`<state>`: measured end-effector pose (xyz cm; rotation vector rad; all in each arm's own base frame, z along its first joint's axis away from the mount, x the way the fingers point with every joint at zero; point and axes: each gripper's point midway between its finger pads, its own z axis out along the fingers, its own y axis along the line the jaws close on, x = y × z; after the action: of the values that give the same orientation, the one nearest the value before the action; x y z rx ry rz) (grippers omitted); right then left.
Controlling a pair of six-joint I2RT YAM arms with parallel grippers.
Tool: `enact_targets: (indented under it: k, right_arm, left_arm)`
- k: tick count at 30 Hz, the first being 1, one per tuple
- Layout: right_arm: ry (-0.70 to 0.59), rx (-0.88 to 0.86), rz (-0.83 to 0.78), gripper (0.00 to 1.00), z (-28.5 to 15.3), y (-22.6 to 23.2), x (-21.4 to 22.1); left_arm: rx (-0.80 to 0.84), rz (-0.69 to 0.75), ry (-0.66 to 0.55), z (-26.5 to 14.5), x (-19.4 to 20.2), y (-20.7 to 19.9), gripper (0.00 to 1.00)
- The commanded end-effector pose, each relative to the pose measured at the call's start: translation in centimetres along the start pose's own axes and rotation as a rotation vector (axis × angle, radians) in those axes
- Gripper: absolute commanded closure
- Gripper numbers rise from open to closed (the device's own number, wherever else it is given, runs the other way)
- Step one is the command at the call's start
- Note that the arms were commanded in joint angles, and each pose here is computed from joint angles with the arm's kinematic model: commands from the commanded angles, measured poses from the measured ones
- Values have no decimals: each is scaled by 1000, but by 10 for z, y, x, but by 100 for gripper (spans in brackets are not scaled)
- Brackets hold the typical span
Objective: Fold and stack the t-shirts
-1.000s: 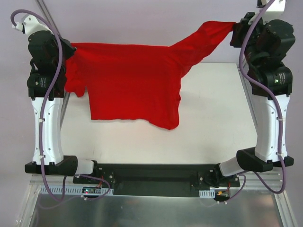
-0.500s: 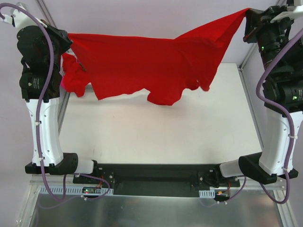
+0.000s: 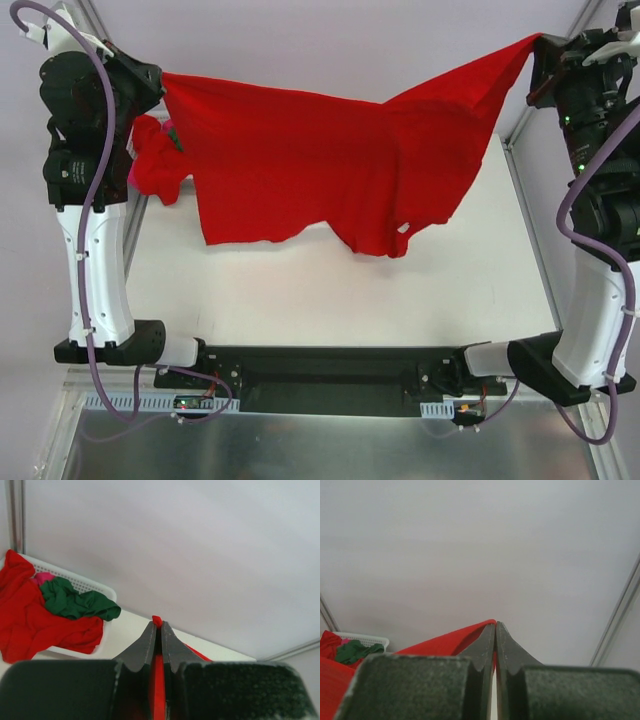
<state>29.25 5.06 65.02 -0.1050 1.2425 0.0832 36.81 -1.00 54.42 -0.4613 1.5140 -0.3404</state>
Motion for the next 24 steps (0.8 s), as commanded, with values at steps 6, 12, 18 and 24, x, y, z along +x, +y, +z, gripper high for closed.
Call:
enact_targets:
  k: [6, 12, 18, 24]
  right_arm:
    - [-202, -42, 5, 99, -68, -3, -78]
    - [-203, 16, -13, 99, -68, -14, -80]
    - [-271, 55, -17, 99, -73, -22, -102]
    - [-222, 88, -52, 99, -101, -32, -92]
  left_arm:
    - [210, -6, -114, -77, -51, -45, 100]
    - [256, -25, -216, -121, -82, -56, 100]
    - [206, -46, -260, -142, -87, -44, 100]
    - [198, -55, -304, -176, -92, -37, 100]
